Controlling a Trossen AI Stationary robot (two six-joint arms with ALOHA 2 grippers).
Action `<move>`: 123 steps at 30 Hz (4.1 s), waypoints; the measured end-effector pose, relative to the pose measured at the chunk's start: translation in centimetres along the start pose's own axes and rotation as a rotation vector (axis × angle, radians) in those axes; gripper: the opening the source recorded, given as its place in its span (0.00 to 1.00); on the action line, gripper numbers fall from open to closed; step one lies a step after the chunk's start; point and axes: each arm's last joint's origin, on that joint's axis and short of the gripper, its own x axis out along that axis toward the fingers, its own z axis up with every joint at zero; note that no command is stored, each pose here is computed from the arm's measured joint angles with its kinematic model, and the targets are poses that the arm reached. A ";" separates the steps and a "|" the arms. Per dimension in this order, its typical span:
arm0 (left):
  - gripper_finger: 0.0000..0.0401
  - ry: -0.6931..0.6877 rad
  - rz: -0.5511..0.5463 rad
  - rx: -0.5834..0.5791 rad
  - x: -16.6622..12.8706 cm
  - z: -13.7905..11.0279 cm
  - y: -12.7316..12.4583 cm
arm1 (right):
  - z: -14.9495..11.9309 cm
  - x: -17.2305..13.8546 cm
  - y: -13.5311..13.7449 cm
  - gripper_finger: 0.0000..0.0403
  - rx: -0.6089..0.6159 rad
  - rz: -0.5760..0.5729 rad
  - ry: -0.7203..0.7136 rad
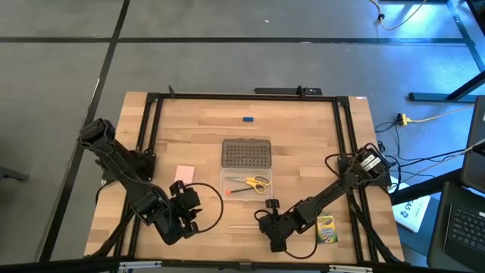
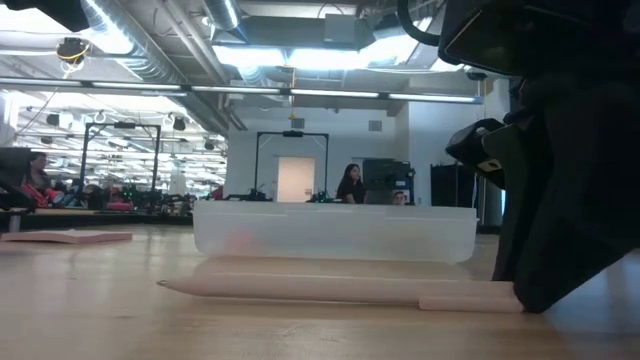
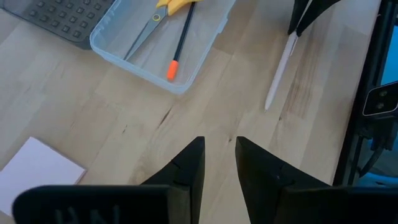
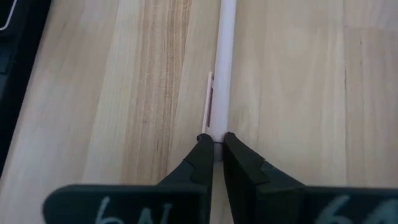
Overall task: Pack school essentials
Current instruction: Put the pink pen into the black supply box, then put the black pencil into the black supply box
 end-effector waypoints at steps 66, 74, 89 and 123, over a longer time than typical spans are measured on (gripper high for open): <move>0.21 -0.024 -0.011 -0.011 0.0 0.1 -0.2 | 4.3 -5.7 -8.3 0.06 0.031 -0.216 -0.070; 0.21 -0.026 -0.011 -0.012 0.0 0.1 -0.2 | 4.0 -4.8 -8.3 0.06 0.035 -0.190 -0.037; 0.21 -0.025 -0.011 -0.011 0.0 0.1 -0.2 | 3.6 -3.7 -8.2 0.07 0.051 -0.173 -0.003; 0.21 0.090 0.006 -0.369 0.0 -0.3 0.1 | 4.5 -6.7 -8.3 0.28 0.084 -0.101 -0.040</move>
